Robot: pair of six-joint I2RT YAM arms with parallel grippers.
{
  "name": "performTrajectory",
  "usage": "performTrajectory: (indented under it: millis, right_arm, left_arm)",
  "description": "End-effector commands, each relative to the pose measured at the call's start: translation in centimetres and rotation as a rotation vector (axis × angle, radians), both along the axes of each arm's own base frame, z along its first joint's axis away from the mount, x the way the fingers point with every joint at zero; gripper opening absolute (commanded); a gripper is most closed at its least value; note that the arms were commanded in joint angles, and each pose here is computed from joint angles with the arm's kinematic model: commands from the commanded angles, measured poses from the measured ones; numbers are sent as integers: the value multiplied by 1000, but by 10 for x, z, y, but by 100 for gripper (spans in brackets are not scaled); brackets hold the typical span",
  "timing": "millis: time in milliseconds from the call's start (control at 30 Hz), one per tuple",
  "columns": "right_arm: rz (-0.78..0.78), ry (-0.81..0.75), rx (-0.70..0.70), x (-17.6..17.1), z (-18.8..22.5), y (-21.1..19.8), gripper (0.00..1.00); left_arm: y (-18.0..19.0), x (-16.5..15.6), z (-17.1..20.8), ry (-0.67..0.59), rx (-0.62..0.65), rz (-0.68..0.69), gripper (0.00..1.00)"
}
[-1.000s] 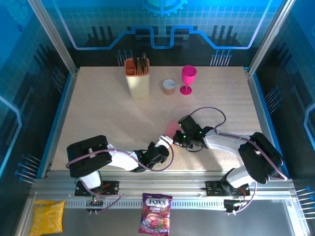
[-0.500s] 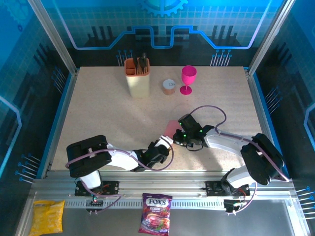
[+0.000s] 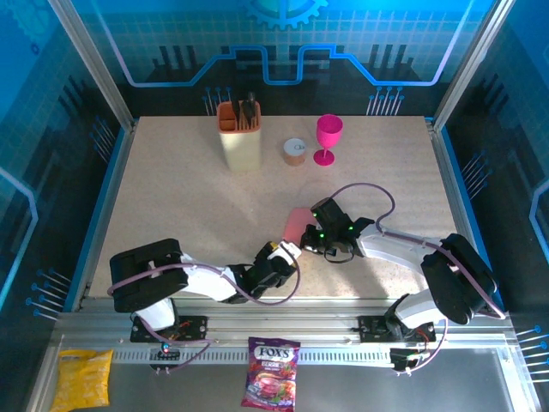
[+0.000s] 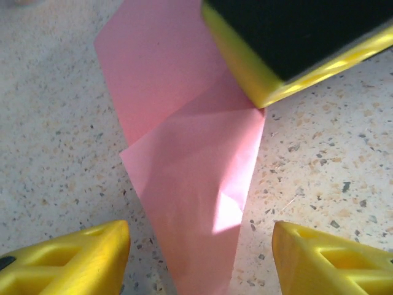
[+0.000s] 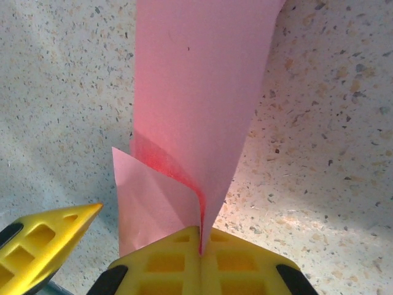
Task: Fold a paper plane with a square sheet of paper (pick it up from the middle)
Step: Fold the wing for the fifth time at the center of the table.
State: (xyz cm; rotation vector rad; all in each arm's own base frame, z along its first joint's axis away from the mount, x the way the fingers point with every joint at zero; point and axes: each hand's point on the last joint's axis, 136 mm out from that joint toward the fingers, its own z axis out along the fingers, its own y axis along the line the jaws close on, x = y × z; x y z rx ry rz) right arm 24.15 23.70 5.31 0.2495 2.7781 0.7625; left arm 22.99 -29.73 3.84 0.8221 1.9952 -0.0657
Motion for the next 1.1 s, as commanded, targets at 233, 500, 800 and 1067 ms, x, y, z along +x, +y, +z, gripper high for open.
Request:
performTrajectory:
  millis: [233, 500, 800, 1067]
  right_arm:
    - [0, -25, 35, 5, 15, 5, 2]
    - [1, -20, 36, 4, 13, 5, 2]
    - [7, -15, 40, 4, 11, 7, 2]
    - [8, -21, 50, 4, 16, 8, 8]
  left_arm:
    - [-23, 13, 22, -198, 41, -36, 60]
    - [-24, 18, 15, -229, 66, -19, 41]
    - [-23, 15, 8, -203, 61, -27, 13]
    - [-25, 9, 4, -148, 34, -56, 0]
